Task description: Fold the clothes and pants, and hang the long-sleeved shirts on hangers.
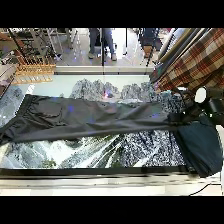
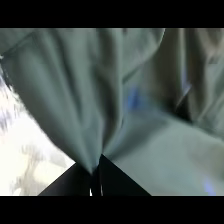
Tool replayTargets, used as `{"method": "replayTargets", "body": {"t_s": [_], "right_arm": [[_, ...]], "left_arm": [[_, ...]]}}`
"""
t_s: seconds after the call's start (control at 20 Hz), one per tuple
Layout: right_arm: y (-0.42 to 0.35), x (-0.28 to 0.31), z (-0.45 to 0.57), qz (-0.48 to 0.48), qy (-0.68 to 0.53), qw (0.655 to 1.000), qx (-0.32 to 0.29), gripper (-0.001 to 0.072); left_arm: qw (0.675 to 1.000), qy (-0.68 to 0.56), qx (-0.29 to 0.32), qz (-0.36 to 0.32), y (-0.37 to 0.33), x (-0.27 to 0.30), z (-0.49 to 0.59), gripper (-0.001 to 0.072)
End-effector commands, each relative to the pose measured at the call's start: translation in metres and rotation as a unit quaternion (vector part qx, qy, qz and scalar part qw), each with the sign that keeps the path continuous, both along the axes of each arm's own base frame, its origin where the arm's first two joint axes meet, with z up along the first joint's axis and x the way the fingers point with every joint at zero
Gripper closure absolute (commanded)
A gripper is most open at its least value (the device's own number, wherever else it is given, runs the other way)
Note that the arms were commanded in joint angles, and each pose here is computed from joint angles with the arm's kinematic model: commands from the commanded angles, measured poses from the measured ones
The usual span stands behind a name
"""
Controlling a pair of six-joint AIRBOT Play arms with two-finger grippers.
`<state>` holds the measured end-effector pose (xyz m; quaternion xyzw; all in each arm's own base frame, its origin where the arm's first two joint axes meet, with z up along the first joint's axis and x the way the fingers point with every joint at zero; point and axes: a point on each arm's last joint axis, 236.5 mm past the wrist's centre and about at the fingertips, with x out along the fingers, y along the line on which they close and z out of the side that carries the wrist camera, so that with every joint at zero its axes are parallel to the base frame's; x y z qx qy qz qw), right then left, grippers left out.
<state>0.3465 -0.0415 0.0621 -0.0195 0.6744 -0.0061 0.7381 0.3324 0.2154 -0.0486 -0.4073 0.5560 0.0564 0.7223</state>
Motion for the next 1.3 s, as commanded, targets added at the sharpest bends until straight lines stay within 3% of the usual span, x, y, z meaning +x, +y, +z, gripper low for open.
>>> {"method": "replayTargets", "body": {"t_s": [0.0,0.15,0.2,0.25,0.3,0.4,0.5,0.65,0.75,0.95,1.1,1.25], "right_arm": [[-0.011,-0.047,-0.033,0.031,0.091,0.995,0.014,0.0692],[-0.013,-0.080,-0.081,0.031,0.141,0.989,0.007,0.0687],[-0.016,-0.087,-0.095,0.025,0.148,0.989,-0.001,0.0625],[-0.019,-0.094,-0.109,0.023,0.154,0.988,-0.008,0.0400],[-0.021,-0.098,-0.120,0.013,0.153,0.988,-0.011,0.0199],[-0.020,-0.104,-0.134,-0.036,0.143,0.989,0.031,0.0184],[-0.027,-0.115,-0.139,-0.116,0.126,0.980,0.099,0.0184],[-0.031,-0.126,-0.130,-0.228,0.058,0.944,0.231,0.0184],[-0.031,-0.126,-0.121,-0.285,0.002,0.912,0.294,0.0184],[-0.037,-0.130,-0.124,-0.368,-0.039,0.862,0.346,0.0197],[-0.038,-0.118,-0.125,-0.387,-0.066,0.848,0.357,0.0209],[-0.035,-0.109,-0.128,-0.388,-0.074,0.845,0.360,0.0210]], "left_arm": [[0.987,0.118,-0.039,-0.098,-0.055,-0.054,-0.030,0.0693],[0.976,0.166,-0.062,-0.127,-0.084,-0.082,-0.049,0.0676],[0.973,0.176,-0.074,-0.129,-0.091,-0.087,-0.050,0.0525],[0.972,0.184,-0.082,-0.124,-0.094,-0.090,-0.049,0.0257],[0.973,0.182,-0.084,-0.112,-0.094,-0.087,-0.046,0.0081],[0.986,0.131,-0.072,-0.076,-0.084,-0.069,-0.028,0.0080],[0.998,0.066,-0.004,-0.013,-0.044,-0.054,-0.004,0.0080],[0.991,0.008,0.090,0.099,0.023,-0.065,0.032,0.0080],[0.984,-0.022,0.088,0.150,0.041,-0.069,0.041,0.0080],[0.967,-0.071,0.081,0.233,0.062,-0.064,0.025,0.0080],[0.963,-0.063,0.085,0.247,0.061,-0.064,-0.003,0.0080],[0.964,-0.064,0.034,0.257,0.048,-0.047,-0.022,0.0081]]}}
